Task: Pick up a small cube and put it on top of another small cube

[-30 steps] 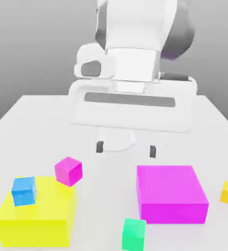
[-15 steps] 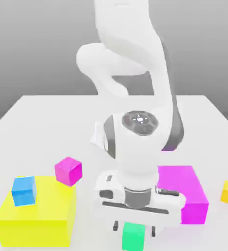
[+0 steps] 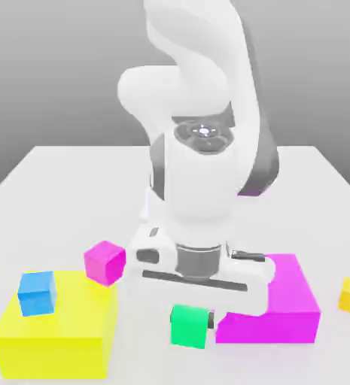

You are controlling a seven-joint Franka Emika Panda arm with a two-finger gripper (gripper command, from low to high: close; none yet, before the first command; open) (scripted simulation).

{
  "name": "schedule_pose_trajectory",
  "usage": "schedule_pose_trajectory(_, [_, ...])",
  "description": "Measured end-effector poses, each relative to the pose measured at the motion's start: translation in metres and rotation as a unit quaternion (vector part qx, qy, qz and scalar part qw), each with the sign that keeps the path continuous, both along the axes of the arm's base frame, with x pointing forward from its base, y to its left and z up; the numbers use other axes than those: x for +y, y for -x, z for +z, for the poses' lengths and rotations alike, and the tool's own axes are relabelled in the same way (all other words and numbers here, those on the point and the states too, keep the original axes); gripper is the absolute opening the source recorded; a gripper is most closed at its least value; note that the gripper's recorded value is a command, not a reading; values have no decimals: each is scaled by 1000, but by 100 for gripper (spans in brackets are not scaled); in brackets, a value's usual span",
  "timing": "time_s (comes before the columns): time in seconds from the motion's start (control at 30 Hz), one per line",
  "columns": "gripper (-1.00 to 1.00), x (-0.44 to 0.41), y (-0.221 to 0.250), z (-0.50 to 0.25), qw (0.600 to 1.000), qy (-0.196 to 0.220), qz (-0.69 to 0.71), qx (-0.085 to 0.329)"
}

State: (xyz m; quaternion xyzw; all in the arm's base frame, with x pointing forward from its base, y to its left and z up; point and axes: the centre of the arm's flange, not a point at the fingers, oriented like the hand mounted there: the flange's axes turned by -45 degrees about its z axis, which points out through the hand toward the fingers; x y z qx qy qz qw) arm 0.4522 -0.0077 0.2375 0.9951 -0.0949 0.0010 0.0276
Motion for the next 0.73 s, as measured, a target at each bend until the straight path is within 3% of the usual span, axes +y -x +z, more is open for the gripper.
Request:
schedule_pose_trajectory(0.23, [-100, -65, 44, 60, 1000, 8, -1, 4])
schedule_pose_trajectory(0.43, [-100, -104, 94, 98, 1000, -19, 3, 0])
schedule_pose_trajectory(0.63, [-100, -112, 106, 48, 1000, -29, 6, -2])
schedule_pose_trajectory(0.67, [100, -112, 106, 42, 1000, -29, 6, -1])
schedule_pose_trajectory(0.73, [100, -112, 106, 42, 1000, -29, 6, -1])
